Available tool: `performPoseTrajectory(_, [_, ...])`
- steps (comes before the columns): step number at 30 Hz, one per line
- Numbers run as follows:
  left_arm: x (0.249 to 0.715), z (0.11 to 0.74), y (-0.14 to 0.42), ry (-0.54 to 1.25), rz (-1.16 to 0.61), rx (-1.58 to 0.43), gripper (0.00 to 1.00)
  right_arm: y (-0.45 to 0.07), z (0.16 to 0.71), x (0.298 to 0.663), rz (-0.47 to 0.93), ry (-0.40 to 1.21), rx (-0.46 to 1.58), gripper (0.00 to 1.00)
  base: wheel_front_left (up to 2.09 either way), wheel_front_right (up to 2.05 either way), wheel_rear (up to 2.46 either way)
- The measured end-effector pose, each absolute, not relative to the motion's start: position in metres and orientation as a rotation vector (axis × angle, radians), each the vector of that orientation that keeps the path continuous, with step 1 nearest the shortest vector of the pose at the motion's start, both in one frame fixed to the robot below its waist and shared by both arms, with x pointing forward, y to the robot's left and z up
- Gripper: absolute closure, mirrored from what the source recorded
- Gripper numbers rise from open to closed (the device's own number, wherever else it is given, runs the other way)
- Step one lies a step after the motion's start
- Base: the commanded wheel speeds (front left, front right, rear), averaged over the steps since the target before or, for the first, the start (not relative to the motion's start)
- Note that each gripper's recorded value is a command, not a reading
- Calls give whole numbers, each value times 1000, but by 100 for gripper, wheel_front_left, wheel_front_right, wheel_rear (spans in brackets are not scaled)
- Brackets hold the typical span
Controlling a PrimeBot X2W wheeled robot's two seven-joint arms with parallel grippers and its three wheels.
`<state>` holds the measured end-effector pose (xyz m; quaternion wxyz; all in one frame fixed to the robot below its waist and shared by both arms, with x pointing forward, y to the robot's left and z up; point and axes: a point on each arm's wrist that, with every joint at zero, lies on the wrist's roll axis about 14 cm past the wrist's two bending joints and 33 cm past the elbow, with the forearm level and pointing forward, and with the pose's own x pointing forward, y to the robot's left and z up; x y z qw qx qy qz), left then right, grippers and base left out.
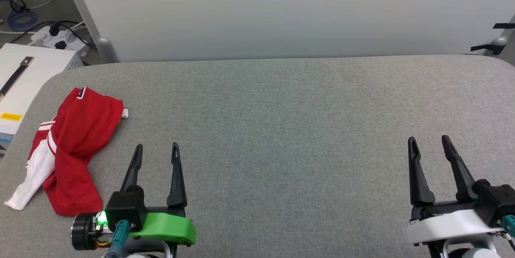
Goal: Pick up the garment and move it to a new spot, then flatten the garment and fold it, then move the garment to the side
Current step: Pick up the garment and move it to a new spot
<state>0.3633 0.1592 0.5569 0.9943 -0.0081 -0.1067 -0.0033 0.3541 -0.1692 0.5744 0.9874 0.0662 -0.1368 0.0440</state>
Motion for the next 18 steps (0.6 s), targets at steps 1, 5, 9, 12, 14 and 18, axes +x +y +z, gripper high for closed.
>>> performPoseTrajectory(1, [363, 557, 159, -216, -5, -17, 0, -169, 575, 354, 88, -277, 134, 0, 0, 0, 0])
performPoseTrajectory(5, [363, 557, 159, -222, -2, -22, 0, -170, 575, 354, 85, -283, 135, 0, 0, 0, 0])
performPoseTrajectory(9, [363, 558, 159, -228, -2, -26, 0, -171, 575, 353, 81, -286, 142, 0, 0, 0, 0])
performPoseTrajectory(12, [363, 558, 159, -229, 2, -28, 0, -172, 575, 353, 78, -292, 144, 0, 0, 0, 0])
performPoseTrajectory(14, [363, 559, 158, -237, 3, -28, 0, -173, 573, 352, 77, -288, 145, 0, 0, 0, 0])
performPoseTrajectory(18, [362, 559, 158, -243, 6, -28, 0, -173, 573, 351, 75, -293, 151, 0, 0, 0, 0])
